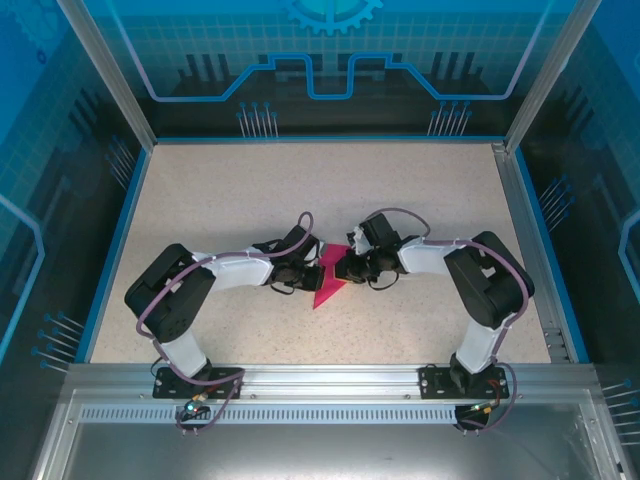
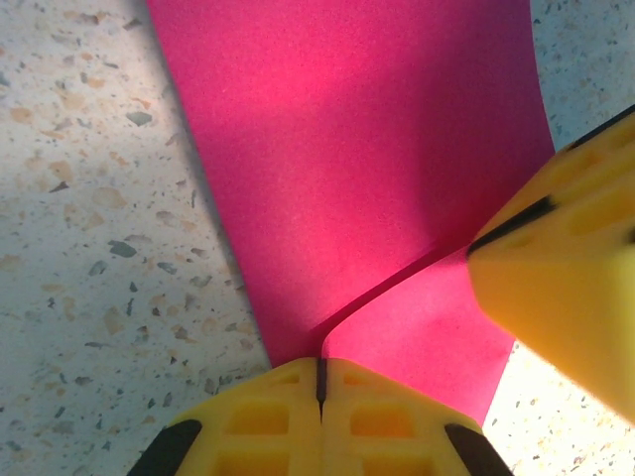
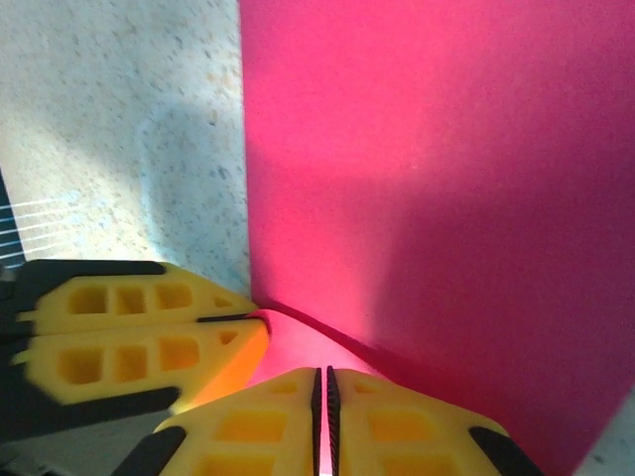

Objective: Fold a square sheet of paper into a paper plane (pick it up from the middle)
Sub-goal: Third fold the triangle at the center of the table.

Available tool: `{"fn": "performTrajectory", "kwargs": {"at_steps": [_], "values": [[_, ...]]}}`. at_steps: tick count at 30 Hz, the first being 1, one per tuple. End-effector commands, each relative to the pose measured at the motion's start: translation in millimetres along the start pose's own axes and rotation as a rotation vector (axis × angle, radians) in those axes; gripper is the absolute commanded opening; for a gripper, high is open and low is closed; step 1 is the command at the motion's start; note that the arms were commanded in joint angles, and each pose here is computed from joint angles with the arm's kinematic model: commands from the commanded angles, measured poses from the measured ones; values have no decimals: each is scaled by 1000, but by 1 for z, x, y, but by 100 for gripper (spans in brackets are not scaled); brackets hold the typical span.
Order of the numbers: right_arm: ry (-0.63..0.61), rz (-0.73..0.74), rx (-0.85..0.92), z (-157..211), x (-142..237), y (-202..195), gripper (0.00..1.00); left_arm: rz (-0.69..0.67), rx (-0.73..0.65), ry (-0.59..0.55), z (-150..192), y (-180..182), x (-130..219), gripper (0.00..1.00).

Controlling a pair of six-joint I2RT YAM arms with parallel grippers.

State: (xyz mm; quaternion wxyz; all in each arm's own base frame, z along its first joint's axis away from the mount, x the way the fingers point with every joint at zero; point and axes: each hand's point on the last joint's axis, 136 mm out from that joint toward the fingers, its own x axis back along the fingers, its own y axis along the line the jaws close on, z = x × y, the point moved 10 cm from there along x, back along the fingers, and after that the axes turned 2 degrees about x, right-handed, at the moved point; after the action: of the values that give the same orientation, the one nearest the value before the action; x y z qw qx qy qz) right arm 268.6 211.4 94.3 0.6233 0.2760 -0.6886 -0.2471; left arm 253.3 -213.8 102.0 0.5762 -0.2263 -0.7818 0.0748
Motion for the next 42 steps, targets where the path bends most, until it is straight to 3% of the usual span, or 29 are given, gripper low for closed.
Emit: {"fn": "performTrajectory", "kwargs": {"at_steps": [1,6,10,15,18,25,30,42], "values": [[51,6,-15,4,-16,-4,12,-52,4,36,5,8,-3,0],[83,129,-39,13,-22,-22,11,-48,1,29,2,6,0,0],[98,177,-41,17,-21,-27,11,-34,4,0,-6,-1,16,11],[85,180,-31,10,-20,-21,11,-29,14,-58,-18,-13,42,32],[85,183,-41,9,-22,-21,11,-29,41,-71,-19,-15,53,33],[84,206,-44,10,-22,-19,11,167,97,-25,-8,-30,65,17],[85,215,-57,10,-22,-21,11,297,121,59,4,-42,55,13],[90,220,-67,12,-25,-23,12,220,143,172,18,-35,12,10]]}}
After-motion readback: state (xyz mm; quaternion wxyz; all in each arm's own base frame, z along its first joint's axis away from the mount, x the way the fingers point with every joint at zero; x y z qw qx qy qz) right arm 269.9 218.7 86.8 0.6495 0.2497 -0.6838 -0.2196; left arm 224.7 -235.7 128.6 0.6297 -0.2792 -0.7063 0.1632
